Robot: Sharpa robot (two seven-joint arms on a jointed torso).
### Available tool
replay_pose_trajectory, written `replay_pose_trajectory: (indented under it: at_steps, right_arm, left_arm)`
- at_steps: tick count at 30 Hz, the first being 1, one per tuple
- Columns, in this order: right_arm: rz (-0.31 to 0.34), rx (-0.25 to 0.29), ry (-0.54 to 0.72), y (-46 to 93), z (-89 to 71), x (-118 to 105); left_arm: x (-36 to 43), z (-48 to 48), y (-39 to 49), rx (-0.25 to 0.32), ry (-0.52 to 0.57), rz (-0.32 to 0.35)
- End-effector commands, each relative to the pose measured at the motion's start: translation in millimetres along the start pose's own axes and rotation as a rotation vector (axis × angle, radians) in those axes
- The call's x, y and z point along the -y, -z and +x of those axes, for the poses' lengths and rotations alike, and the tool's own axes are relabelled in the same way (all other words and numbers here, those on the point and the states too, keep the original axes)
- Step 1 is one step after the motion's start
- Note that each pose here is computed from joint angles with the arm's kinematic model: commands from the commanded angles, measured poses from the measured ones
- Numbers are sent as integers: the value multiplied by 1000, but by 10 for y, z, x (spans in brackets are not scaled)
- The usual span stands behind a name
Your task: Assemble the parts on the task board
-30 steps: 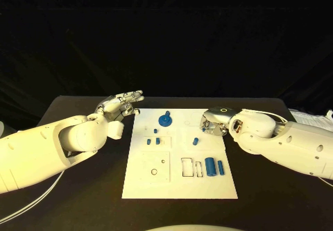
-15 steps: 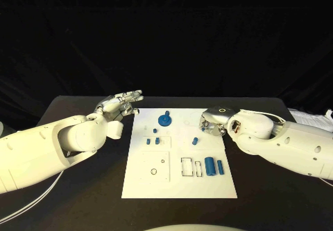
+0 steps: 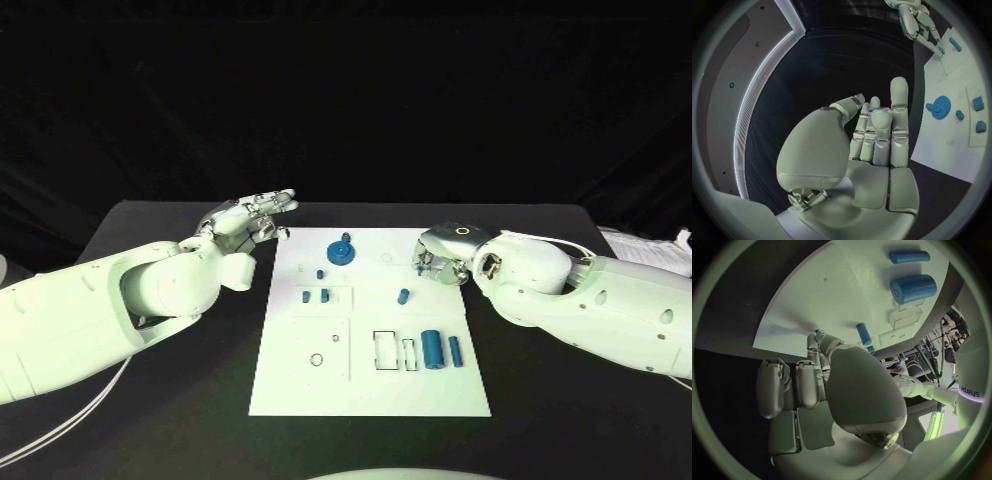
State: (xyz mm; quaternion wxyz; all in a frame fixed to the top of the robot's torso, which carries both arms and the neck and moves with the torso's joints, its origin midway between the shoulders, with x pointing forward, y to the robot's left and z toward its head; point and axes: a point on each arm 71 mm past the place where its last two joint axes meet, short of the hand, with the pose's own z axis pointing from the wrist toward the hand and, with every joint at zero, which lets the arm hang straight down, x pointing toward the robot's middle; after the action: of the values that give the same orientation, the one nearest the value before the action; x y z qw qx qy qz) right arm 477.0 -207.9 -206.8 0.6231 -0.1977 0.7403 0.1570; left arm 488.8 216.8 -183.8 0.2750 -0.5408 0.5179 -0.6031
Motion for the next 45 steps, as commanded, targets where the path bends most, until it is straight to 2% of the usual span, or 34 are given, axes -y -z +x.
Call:
replay_pose_trajectory:
  at_steps: [1, 9, 13, 20, 28, 33, 38, 45]
  right_arm:
    - [-4, 29, -1, 11, -62, -9]
    - [-11, 49, -14, 96, -169, -19]
    - [-38, 67, -27, 145, -235, -115]
    - [-137, 106, -53, 187, -348, -481]
    - [-254, 125, -77, 193, -403, -919]
    - [-304, 106, -93, 161, -332, -1120]
    - [-330, 64, -120, 95, -143, -1246]
    - [-362, 20, -147, 50, 38, -1396]
  left_arm:
    - [6, 20, -3, -16, 3, 7]
    - [5, 17, -4, -14, 2, 6]
    - [5, 18, -4, -14, 2, 5]
    - [2, 26, -7, -18, 3, 5]
    - [-7, 44, -12, -25, 6, 3]
    - [-11, 55, -13, -29, 7, 2]
    - [-13, 68, -5, -34, 8, 0]
    - [-15, 83, 1, -39, 10, -1]
